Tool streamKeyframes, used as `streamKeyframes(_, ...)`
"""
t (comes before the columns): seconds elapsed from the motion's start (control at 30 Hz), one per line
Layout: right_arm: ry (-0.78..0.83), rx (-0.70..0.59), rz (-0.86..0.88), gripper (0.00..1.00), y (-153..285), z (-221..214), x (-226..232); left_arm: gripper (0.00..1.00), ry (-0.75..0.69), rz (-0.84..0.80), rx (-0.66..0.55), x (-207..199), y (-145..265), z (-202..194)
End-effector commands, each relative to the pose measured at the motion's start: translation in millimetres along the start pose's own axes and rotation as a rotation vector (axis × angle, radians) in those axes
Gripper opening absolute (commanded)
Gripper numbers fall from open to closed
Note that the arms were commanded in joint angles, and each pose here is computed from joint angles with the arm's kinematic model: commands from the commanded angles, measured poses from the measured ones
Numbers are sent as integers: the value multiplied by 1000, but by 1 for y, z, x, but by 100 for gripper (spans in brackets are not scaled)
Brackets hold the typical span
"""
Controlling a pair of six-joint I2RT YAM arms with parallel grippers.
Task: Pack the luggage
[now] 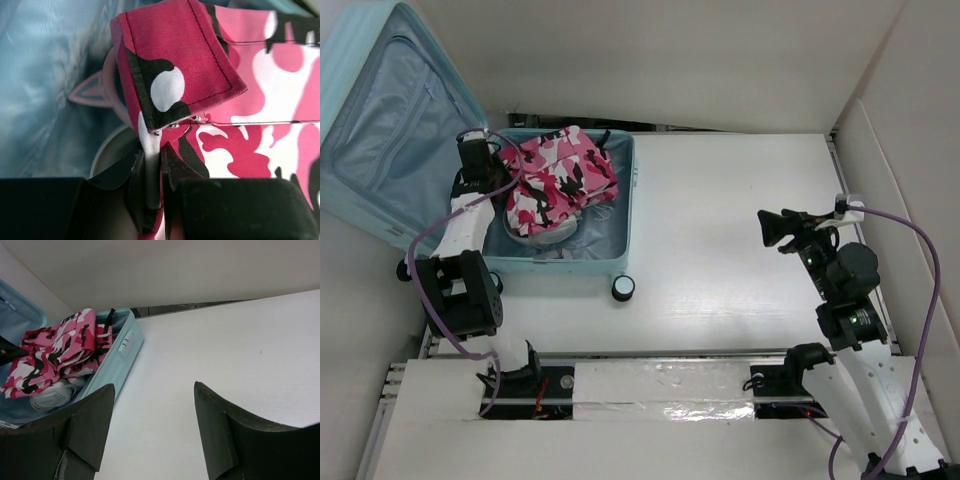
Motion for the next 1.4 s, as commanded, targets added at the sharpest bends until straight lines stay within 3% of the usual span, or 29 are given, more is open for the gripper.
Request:
streamKeyframes(0.0, 16, -45, 14, 71, -1, 13, 5, 0, 13, 112, -104, 14, 6, 14)
streamKeyframes(0.1, 15, -40, 27, 71, -2, 11, 8, 37, 45, 215, -95, 32, 14, 6)
streamKeyframes(0.13, 16, -32, 26, 71, -5, 10, 8, 55, 60, 228, -104, 34, 25, 5)
streamKeyframes(0.2, 17, -8, 48, 71, -7, 5, 11, 60, 88, 227, -151, 33, 41, 12)
streamKeyframes(0.3, 18, 13, 59, 65, -12, 1, 13, 59, 138, 274, -262, 38, 84, 28)
streamKeyframes(0.37, 18, 35, 79, 51, -17, -8, 14, 57, 159, 320, -330, 45, 117, 37)
streamKeyframes(0.4, 19, 47, 90, 40, -19, -11, 15, 57, 173, 392, -381, 56, 130, 42)
streamKeyframes(0.43, 22, 55, 104, 12, -20, -13, 17, 55, 179, 434, -409, 62, 147, 44)
streamKeyframes(0.5, 26, 85, 163, 0, -23, -18, 25, 53, 198, 582, -484, 86, 172, 51)
streamKeyframes(0.63, 25, 112, 231, 0, -25, -22, 35, 44, 259, 811, -601, 126, 231, 55)
streamKeyframes(0.7, 26, 115, 238, 0, -24, -22, 36, 46, 263, 878, -617, 138, 242, 55)
streamKeyframes(0.87, 25, 113, 314, 5, -20, -22, 47, 54, 285, 1004, -571, 156, 249, 65)
streamKeyframes(1.1, 21, 151, 361, 6, -22, -29, 53, 53, 239, 1103, -616, 157, 257, 92)
streamKeyframes(1.23, 16, 152, 356, 6, -23, -32, 53, 29, 243, 1053, -601, 150, 243, 105)
streamKeyframes(1.37, 15, 175, 355, 6, -27, -37, 52, 21, 249, 1047, -611, 147, 245, 110)
Point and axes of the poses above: each gripper's point midway between its finger pads, its own y axis back along the fingers, its own x axis along the line the jaws close on, z = x × y, the point moved 2 cm from there along y, back along the fingers, and after that the axes turned 8 degrees about y, right-handed, at the moved point
